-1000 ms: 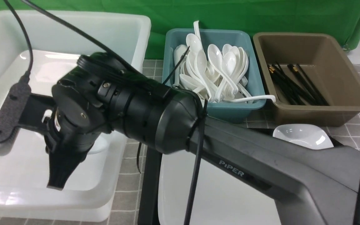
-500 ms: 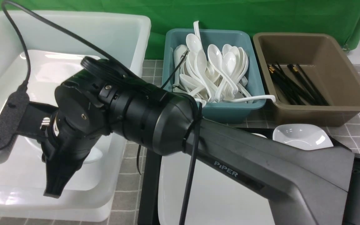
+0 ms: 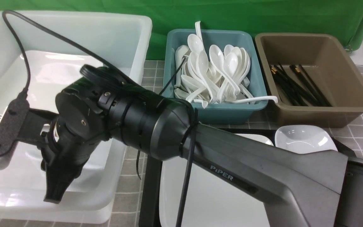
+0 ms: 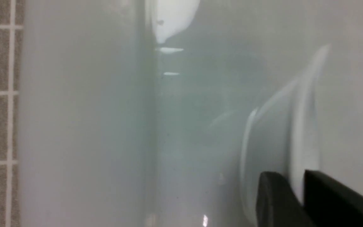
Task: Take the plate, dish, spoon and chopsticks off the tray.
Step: Use the right arm to put the small plate into the large storage box on the left, then use the right arm to grab a small plate from the dinner plate
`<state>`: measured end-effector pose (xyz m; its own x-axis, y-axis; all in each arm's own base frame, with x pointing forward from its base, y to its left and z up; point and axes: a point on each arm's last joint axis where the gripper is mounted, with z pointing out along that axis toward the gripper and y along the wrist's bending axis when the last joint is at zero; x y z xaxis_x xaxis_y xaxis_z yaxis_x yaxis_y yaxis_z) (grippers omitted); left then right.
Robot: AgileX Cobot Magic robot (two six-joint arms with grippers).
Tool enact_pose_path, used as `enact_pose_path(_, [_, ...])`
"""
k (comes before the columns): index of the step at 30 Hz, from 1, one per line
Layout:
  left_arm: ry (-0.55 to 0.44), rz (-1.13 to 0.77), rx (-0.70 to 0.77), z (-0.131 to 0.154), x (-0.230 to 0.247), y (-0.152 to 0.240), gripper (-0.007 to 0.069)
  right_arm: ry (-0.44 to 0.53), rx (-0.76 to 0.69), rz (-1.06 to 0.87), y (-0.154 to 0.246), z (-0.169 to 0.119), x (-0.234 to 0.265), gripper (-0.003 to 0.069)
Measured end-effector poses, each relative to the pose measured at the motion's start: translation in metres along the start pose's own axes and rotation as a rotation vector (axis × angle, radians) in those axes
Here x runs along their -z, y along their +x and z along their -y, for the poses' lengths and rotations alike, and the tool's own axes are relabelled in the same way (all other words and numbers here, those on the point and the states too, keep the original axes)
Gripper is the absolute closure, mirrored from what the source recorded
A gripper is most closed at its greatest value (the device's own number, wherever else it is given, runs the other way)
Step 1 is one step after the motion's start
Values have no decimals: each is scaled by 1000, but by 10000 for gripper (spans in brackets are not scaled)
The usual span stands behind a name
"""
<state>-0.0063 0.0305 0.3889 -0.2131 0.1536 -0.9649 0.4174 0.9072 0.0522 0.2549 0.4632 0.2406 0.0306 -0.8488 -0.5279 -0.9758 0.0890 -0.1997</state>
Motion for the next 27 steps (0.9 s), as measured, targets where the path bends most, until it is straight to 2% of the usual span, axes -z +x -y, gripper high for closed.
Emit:
enact_pose_path(5, [0, 1, -1, 0, 0, 0, 621, 6, -27, 6, 0, 1, -2, 438])
enact_pose_path(9, [0, 1, -2, 0, 0, 0, 621, 5, -49, -5, 1, 0, -1, 330])
enact_pose_path(10, [0, 1, -2, 0, 0, 0, 621, 2, -46, -40, 3, 0, 2, 267])
enact_pose_path(11, [0, 1, -2, 0, 0, 0, 621, 5, -46, -40, 3, 1, 3, 260])
enact_pose_path(13, [2, 9, -1, 0, 0, -1, 621, 17, -44, -123, 7, 2, 15, 200])
enact_pose_path(15, [6, 24, 2, 1, 0, -2, 621, 25, -62, -173, 8, 4, 30, 191])
enact_pose_path(20, [61, 74, -10, 6, -2, -6, 621, 69, -118, -158, -3, 8, 87, 261])
enact_pose_path(22, [106, 89, -10, 12, -11, -9, 621, 127, -155, -64, -13, 10, 139, 389])
enact_pose_path(23, [114, 89, -9, 13, -13, -9, 621, 132, -158, -57, -14, 11, 143, 411])
enact_pose_path(24, [141, 69, -15, 19, -24, -11, 621, 175, -189, -7, -14, 10, 180, 508])
enact_pose_path(27, [182, 28, -32, 27, -45, -14, 621, 277, -207, -25, 8, 7, 233, 574])
